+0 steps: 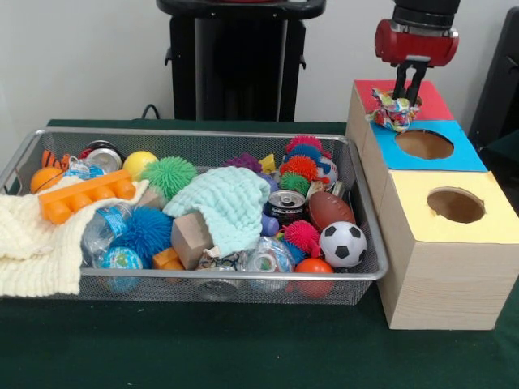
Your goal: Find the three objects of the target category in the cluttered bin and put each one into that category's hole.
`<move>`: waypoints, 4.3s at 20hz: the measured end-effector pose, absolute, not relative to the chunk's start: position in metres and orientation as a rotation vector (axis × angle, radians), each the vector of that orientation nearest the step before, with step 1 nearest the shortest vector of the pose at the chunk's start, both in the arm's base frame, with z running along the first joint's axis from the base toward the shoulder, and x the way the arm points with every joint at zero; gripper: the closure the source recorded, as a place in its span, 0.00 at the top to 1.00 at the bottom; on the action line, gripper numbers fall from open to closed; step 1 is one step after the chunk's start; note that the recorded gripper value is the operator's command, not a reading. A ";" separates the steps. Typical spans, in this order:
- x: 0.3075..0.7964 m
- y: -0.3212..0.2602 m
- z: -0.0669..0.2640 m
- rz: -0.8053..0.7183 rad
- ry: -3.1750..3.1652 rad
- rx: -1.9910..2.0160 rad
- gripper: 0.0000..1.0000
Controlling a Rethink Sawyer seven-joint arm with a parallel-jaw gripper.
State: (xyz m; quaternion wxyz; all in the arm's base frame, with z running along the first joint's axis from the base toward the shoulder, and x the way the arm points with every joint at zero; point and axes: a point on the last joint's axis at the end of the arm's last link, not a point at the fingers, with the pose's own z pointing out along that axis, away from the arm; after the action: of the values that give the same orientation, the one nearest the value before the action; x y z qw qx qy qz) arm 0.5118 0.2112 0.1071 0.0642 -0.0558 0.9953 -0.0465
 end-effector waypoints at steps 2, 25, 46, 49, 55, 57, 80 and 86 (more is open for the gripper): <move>0.522 0.215 0.108 -0.141 2.994 -0.157 0.00; 0.625 0.241 0.114 -0.052 2.872 0.034 0.00; 0.671 0.236 0.093 -0.071 2.828 0.041 0.00; 0.674 0.233 0.092 -0.073 2.826 0.046 0.00; 0.682 0.227 0.082 -0.082 2.826 0.051 0.00; 0.684 0.225 0.076 -0.087 2.829 0.053 0.00; 0.700 0.221 0.036 -0.108 2.839 0.035 1.00; 0.696 0.220 0.032 -0.112 2.854 0.036 1.00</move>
State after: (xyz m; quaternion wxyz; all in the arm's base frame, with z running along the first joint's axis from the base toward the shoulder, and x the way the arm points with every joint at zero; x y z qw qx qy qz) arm 0.6962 0.2196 0.0323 0.1421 0.0126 0.9890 -0.0386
